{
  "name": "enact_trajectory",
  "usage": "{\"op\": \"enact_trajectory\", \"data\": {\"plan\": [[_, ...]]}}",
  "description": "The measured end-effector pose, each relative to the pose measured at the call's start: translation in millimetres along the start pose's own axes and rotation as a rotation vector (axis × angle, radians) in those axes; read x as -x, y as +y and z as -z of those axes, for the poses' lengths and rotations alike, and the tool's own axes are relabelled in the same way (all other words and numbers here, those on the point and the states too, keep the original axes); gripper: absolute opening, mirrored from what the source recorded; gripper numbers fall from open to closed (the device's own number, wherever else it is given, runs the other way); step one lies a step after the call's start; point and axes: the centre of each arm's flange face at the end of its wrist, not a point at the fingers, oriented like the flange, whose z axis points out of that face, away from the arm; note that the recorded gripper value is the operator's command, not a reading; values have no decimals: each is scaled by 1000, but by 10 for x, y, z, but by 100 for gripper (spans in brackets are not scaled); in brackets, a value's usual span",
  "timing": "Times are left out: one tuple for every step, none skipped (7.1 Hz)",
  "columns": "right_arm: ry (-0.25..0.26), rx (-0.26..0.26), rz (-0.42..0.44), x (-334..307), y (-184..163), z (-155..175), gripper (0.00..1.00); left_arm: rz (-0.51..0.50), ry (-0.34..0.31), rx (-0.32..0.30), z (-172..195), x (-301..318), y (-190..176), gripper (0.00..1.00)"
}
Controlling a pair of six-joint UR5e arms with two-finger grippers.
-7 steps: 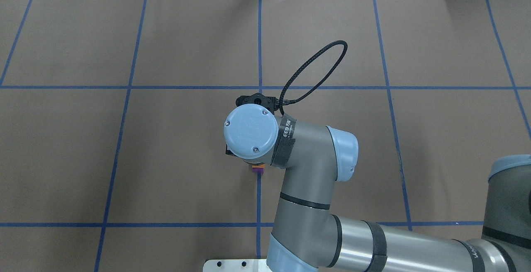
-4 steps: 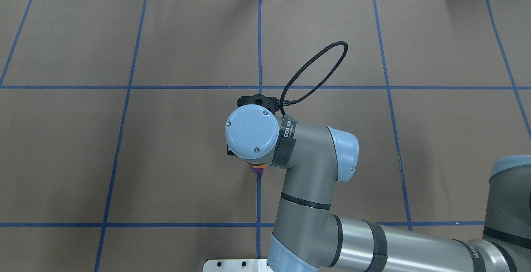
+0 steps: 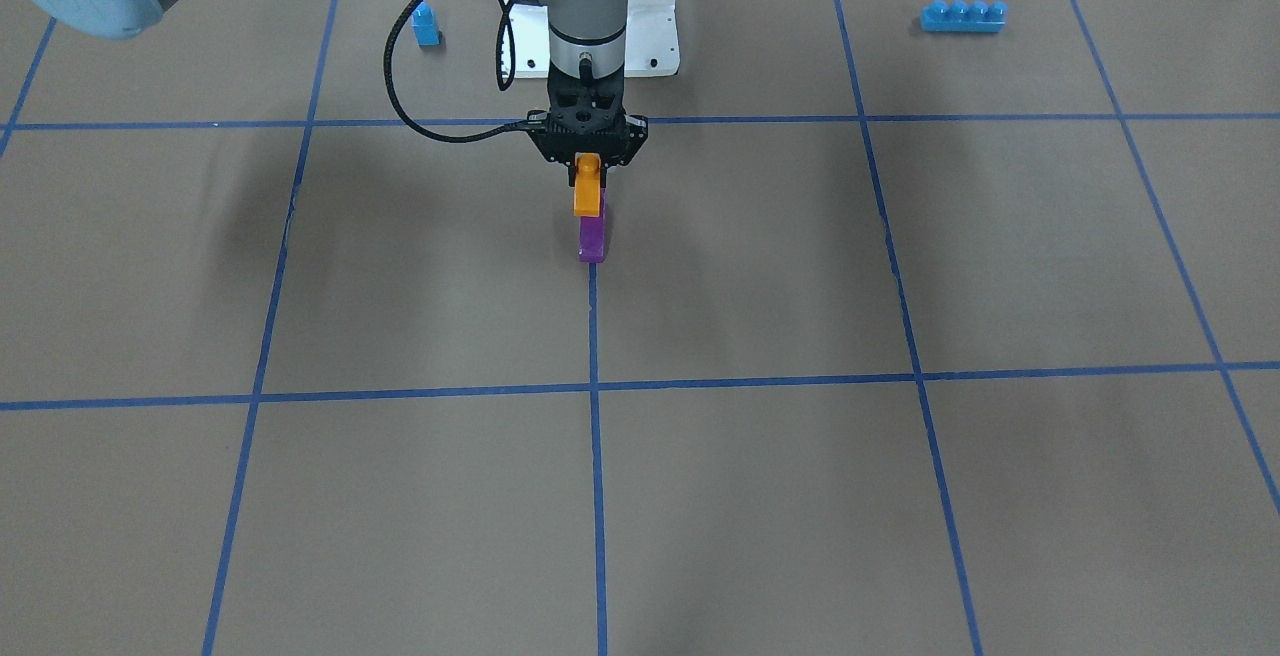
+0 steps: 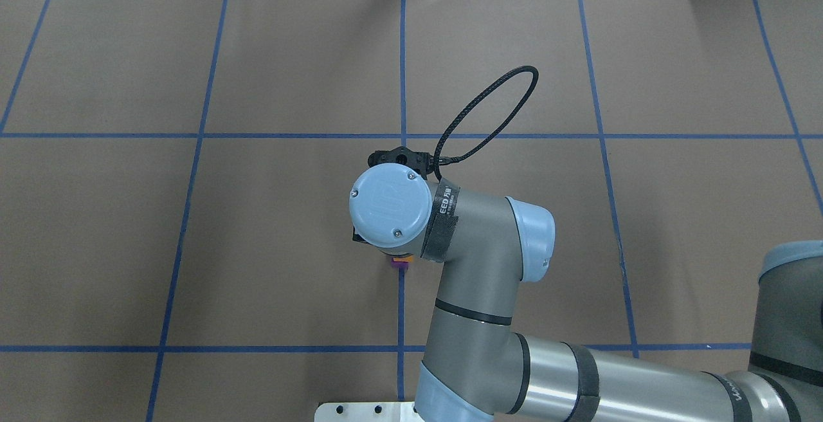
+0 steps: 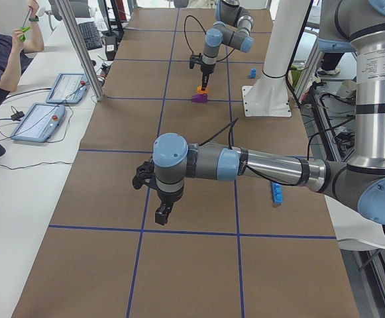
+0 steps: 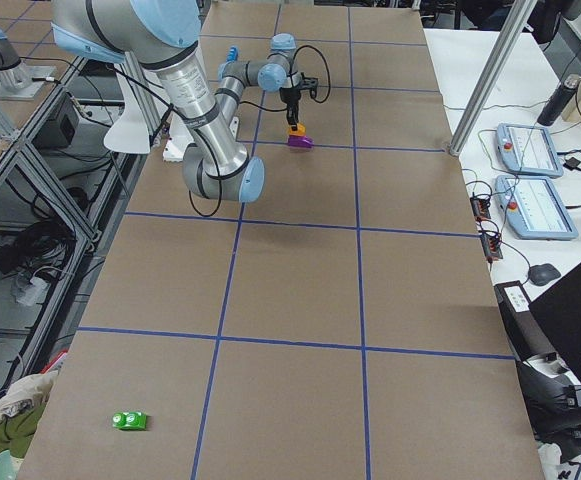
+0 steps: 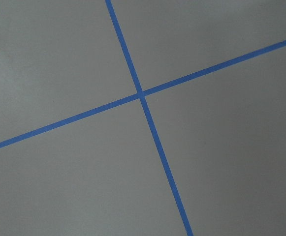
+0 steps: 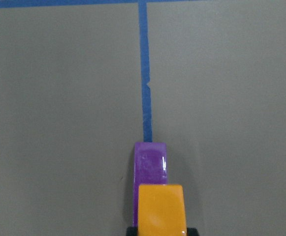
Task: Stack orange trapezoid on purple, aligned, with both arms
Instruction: 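Lower and align the orange trapezoid onto the purple block with the right gripper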
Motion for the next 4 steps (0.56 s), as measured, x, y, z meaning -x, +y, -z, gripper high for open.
{"op": "enact_trajectory", "data": {"plan": [[-3, 1, 2, 3, 11, -13, 0, 0, 0, 0, -1, 1, 2, 100], [-8, 1, 3, 1, 20, -50, 0, 0, 0, 0, -1, 0, 3, 100], [-9, 1, 4, 1, 23, -96, 0, 0, 0, 0, -2, 1, 3, 100], [-8, 1, 5, -3, 25, -122, 0, 0, 0, 0, -2, 1, 3, 100]]}}
